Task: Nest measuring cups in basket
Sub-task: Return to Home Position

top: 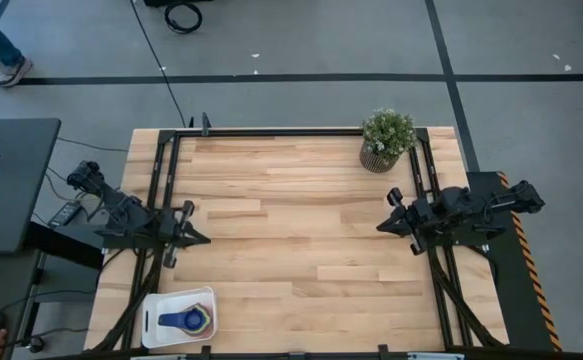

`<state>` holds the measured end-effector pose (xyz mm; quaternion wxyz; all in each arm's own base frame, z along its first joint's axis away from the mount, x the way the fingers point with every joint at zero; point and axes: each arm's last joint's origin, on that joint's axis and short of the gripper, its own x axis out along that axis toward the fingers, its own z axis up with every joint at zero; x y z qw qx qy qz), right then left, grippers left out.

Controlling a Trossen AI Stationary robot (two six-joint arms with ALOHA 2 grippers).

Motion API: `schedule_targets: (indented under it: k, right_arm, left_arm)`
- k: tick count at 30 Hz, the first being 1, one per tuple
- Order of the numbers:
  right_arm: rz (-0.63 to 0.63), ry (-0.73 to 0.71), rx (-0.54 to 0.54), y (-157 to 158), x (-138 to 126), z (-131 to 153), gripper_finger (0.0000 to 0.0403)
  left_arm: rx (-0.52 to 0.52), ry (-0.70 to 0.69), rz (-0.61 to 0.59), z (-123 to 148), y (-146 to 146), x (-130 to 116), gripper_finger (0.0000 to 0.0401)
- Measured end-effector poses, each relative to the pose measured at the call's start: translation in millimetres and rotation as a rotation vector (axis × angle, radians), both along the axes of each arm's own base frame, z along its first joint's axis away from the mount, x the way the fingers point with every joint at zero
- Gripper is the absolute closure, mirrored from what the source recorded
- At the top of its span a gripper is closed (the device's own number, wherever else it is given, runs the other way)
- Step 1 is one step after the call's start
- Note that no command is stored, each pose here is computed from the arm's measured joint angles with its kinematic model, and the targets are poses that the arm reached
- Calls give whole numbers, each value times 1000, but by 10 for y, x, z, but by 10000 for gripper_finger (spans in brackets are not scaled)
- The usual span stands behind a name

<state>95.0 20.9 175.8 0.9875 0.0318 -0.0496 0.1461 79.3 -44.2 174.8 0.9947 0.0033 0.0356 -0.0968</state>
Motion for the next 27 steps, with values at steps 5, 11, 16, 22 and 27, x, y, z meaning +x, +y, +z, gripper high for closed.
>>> schedule_targets:
  k: [5, 11, 16, 22, 27]
  right_arm:
    - [-32, 16, -15, -8, 4, -19, 381]
    - [-35, 52, -62, -8, 7, -65, 381]
    - [-34, 61, -59, -7, 7, -73, 381]
    - [-34, 58, -70, -7, 8, -72, 381]
    - [-34, 57, -71, -7, 8, -72, 381]
  left_arm:
    - [16, -7, -23, 2, -5, -3, 393]
    - [29, -4, -7, -5, 0, -2, 392]
    - [21, -5, -4, -3, 0, -1, 392]
    - [-2, -35, 0, 18, -3, 5, 392]
    - [-4, -36, 0, 20, -3, 5, 392]
